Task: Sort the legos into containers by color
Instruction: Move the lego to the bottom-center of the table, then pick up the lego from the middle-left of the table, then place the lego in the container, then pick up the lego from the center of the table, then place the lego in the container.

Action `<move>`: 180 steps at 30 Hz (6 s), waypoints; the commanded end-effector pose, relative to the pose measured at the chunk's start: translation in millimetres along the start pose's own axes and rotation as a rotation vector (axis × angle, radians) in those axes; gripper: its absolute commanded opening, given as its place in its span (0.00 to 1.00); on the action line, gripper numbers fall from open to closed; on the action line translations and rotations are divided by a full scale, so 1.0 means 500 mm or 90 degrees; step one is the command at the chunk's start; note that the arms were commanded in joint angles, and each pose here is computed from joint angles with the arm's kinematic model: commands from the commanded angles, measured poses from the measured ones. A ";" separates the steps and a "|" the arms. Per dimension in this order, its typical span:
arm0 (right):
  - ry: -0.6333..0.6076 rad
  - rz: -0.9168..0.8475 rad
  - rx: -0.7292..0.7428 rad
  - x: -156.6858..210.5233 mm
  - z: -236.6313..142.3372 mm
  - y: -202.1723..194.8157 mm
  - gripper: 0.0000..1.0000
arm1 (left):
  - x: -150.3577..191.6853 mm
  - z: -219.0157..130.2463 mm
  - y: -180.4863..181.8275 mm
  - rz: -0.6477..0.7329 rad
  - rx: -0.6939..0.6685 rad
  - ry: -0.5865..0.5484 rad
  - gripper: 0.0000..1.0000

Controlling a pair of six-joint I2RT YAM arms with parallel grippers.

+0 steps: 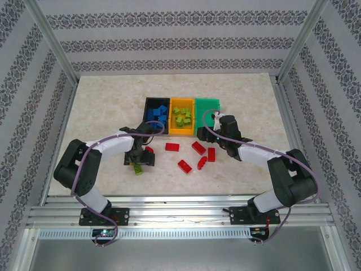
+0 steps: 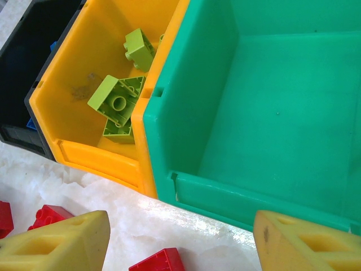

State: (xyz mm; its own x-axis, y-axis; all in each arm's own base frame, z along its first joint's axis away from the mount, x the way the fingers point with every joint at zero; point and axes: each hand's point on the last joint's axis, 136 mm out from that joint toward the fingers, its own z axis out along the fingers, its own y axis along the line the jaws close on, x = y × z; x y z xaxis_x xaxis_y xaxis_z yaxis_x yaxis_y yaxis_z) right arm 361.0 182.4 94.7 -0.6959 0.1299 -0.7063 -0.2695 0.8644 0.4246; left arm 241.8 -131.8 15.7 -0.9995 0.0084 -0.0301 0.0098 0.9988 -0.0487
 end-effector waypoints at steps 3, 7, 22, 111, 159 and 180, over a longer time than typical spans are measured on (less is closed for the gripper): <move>-0.008 0.011 -0.011 -0.008 0.000 0.003 0.68 | -0.029 -0.023 -0.116 0.056 0.104 -0.043 0.82; -0.008 0.010 -0.009 -0.008 -0.001 0.001 0.68 | -0.014 -0.034 -0.082 0.046 0.057 -0.050 0.82; -0.006 0.015 -0.017 -0.008 0.003 0.006 0.68 | 0.066 -0.020 -0.008 0.042 -0.009 -0.011 0.74; 0.156 0.105 0.135 0.150 -0.131 -0.082 0.68 | -0.285 -0.339 -0.063 0.052 0.297 -0.318 0.61; 0.187 0.043 0.205 0.085 -0.085 -0.013 0.27 | -0.246 -0.295 -0.076 0.075 0.334 -0.256 0.62; 0.091 0.062 0.131 -0.182 0.095 -0.026 0.55 | -0.245 -0.288 -0.065 0.078 0.310 -0.252 0.62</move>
State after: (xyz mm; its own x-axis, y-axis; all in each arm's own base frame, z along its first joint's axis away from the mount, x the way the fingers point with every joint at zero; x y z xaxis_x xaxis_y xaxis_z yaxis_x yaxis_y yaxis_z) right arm 454.1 175.8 115.6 -0.8069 0.1797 -0.5627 -0.0289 0.9395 0.3414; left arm 356.5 -164.0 168.2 -0.9066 0.0056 -0.4219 0.2295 0.8456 -0.4819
